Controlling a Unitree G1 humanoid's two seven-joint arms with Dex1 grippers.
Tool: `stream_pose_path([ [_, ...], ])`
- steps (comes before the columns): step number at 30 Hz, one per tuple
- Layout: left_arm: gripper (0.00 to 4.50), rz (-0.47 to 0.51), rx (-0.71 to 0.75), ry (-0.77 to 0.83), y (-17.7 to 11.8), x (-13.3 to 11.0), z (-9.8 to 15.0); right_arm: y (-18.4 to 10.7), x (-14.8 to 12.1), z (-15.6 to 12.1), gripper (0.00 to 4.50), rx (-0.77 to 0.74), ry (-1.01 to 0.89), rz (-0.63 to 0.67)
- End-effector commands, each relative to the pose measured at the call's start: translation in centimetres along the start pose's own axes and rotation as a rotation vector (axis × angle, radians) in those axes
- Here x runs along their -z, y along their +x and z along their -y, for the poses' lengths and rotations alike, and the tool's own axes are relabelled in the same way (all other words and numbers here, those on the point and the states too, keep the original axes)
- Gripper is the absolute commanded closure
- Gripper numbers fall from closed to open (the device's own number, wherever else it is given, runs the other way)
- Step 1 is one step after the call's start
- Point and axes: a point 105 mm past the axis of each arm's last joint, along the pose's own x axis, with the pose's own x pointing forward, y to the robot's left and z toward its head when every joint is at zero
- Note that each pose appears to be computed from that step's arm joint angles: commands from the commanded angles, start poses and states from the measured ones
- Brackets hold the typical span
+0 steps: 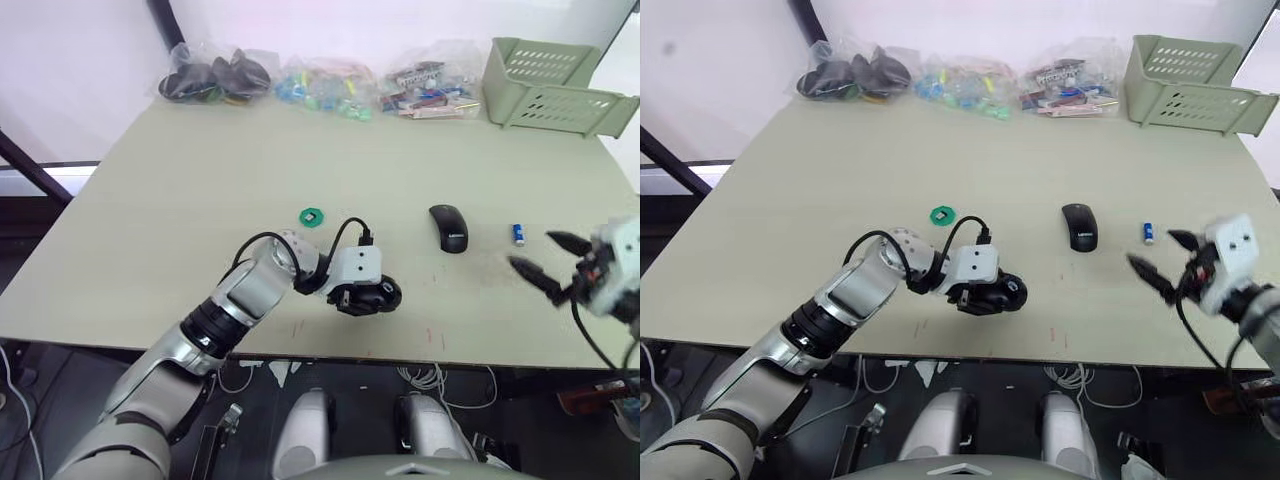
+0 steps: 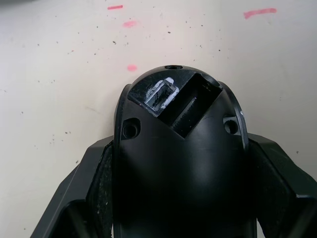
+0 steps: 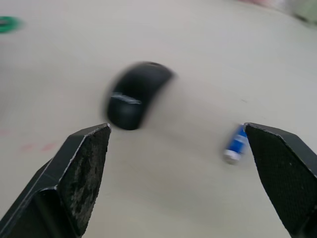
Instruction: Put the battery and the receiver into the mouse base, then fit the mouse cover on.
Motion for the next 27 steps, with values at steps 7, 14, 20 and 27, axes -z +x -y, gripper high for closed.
stream_pose_path([
  [7, 1.55, -0.051, 0.002, -0.017, 0.8, 1.3, 0.4, 3.6, 0.8, 2.9, 1.24, 0.234, 0.084, -0.066],
  [14, 1.55, -0.046, 0.009, -0.02, 1.0, 1.3, 0.8, 4.5, 1.5, 2.7, 1.24, 0.284, 0.102, -0.08],
  [20, 1.55, -0.051, 0.008, -0.008, 1.1, 1.4, 0.7, 5.2, 2.0, 2.5, 1.24, 0.334, 0.156, -0.078],
  [27, 1.55, -0.049, 0.013, -0.006, 1.1, 1.3, 0.7, 6.0, 2.6, 2.7, 1.24, 0.381, 0.198, -0.083],
])
